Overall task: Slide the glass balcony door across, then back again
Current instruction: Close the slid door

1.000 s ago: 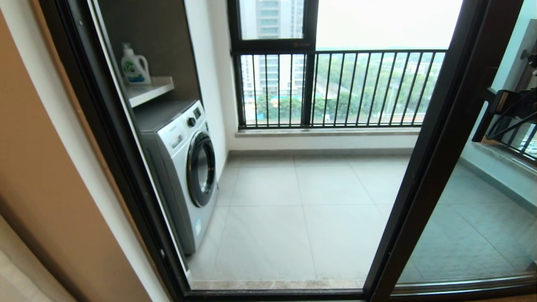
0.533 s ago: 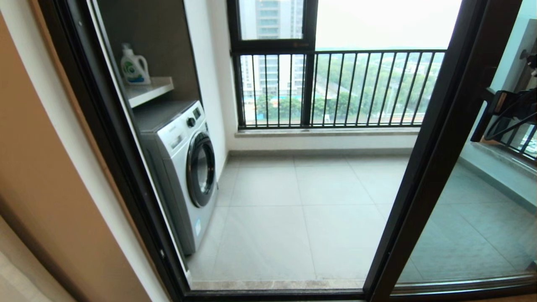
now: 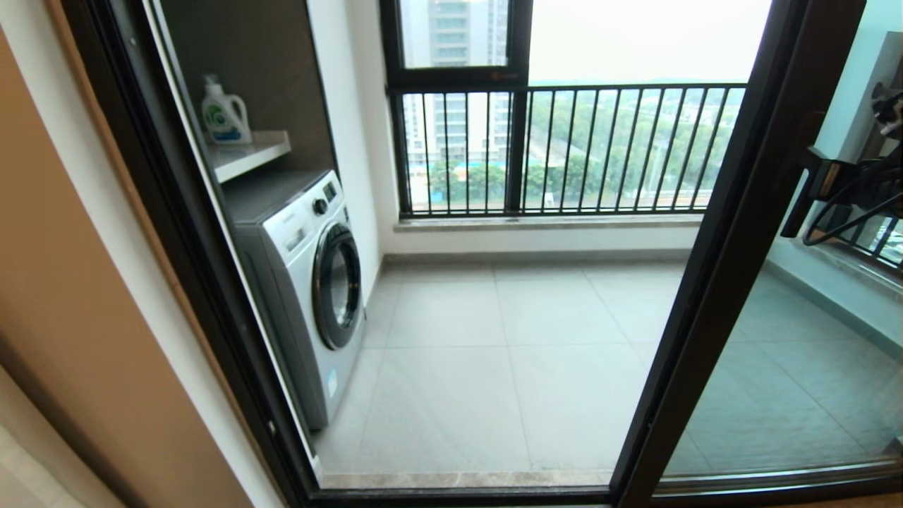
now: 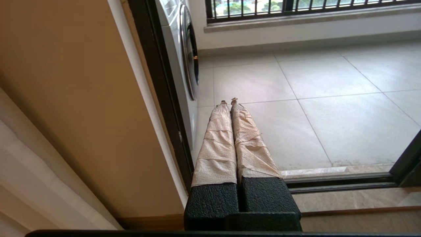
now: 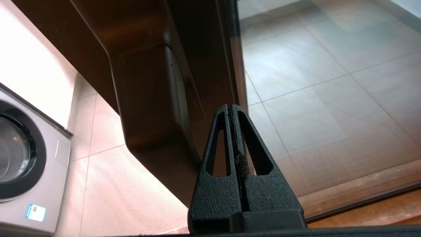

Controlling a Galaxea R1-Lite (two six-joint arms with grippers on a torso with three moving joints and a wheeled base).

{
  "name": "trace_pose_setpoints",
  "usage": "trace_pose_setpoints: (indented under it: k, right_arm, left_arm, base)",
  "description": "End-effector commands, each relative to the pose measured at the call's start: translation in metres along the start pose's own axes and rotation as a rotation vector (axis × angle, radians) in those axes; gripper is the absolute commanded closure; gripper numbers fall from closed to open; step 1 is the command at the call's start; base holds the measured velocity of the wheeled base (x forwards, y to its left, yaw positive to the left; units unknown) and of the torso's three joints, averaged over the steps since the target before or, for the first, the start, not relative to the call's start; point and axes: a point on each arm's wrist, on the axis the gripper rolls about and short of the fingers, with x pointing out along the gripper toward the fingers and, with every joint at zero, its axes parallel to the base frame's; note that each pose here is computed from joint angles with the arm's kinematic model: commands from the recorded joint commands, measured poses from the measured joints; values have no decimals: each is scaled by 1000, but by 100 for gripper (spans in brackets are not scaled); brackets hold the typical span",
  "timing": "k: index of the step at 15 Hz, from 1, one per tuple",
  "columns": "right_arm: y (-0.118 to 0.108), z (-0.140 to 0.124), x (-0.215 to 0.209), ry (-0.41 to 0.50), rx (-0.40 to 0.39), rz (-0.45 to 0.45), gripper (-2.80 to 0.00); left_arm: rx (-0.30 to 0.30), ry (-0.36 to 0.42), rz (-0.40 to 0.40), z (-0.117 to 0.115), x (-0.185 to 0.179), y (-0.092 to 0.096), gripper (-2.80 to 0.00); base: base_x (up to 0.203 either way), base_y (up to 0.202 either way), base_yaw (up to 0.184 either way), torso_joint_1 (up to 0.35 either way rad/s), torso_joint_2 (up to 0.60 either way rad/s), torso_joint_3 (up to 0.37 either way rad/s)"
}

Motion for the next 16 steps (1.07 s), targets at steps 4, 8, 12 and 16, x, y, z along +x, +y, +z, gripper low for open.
trace_pose_setpoints:
  k: [4,8,12,16]
  right_arm:
    - [9,0,-5,5,-3,27,0]
    - [20,-3,-6,16,-7,52,0]
    - [34,-5,-7,23,-14,85,0]
    - [53,-12,-10,25,-28,129,0]
  left_arm:
    - [0,1,-1,0,0,0,0]
    - [0,1,-2,0,0,0,0]
    - [0,1,-1,0,0,0,0]
    - [0,1,-1,0,0,0,0]
  base:
    - [0,0,0,0,0,0]
    - [0,0,0,0,0,0]
    - [0,0,0,0,0,0]
    - [0,0,0,0,0,0]
